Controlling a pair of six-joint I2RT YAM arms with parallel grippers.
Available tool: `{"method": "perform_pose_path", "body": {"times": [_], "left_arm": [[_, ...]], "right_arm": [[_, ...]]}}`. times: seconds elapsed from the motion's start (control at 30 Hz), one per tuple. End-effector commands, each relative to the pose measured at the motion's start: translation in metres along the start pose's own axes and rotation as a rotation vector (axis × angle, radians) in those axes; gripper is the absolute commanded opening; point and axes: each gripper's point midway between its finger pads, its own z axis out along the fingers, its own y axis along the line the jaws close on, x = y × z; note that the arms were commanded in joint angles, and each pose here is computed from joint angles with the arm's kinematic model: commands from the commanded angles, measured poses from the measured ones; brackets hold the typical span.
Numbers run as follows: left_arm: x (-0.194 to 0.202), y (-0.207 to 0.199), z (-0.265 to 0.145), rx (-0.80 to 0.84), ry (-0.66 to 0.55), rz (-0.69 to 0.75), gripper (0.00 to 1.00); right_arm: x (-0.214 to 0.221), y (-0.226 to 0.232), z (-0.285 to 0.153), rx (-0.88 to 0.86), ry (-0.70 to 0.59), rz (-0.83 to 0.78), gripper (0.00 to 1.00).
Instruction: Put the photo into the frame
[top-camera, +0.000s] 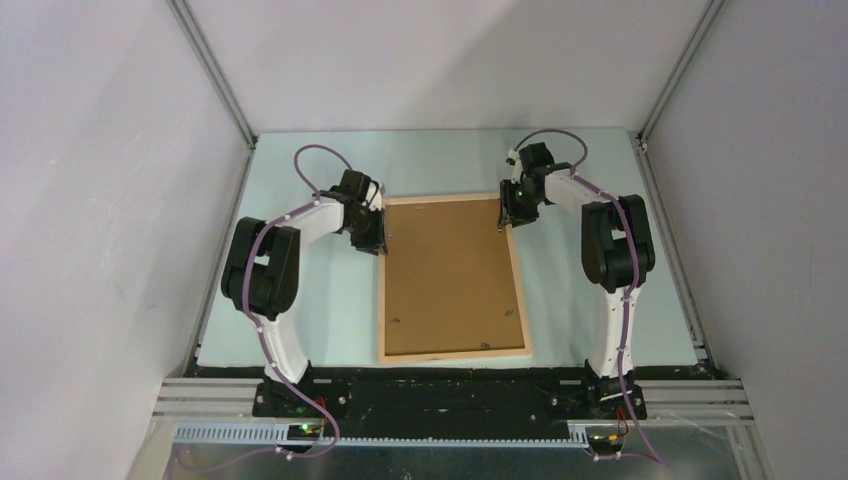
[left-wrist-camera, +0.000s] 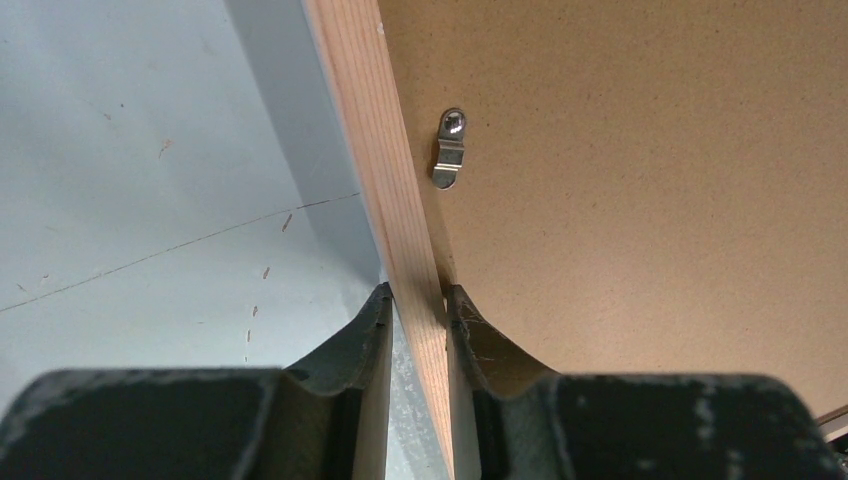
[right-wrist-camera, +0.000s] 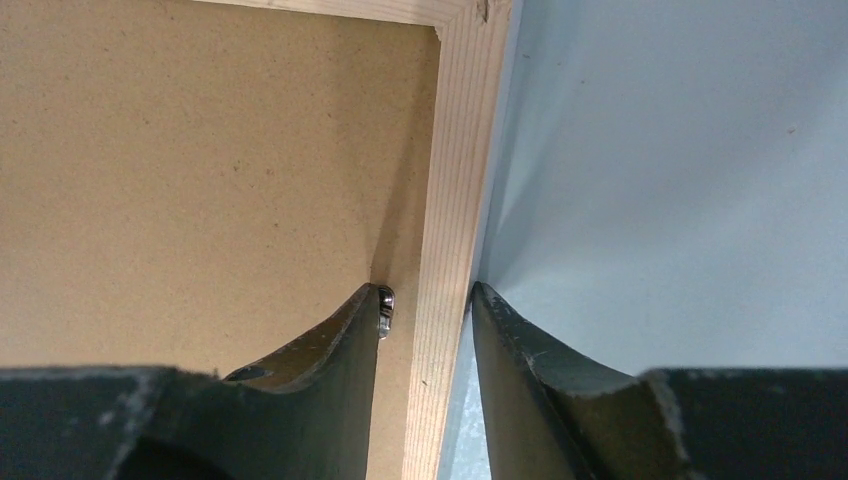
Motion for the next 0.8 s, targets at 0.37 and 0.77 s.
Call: {"method": "perform_pose_path", "body": {"times": [0.37,0.77], "left_arm": [[-0.016,-0.003,-0.005,-0.002,-0.052,0.033,0.0],[-0.016,-0.003,-0.006,-0.006,-0.055,0.034,0.0]], "right_arm": [[-0.004,-0.011,-0.011,-0.002,0.01,-0.098,0.39],[-0.018,-0.005,-0.031,-0.083,-0.046,-0.04,0.5]]}}
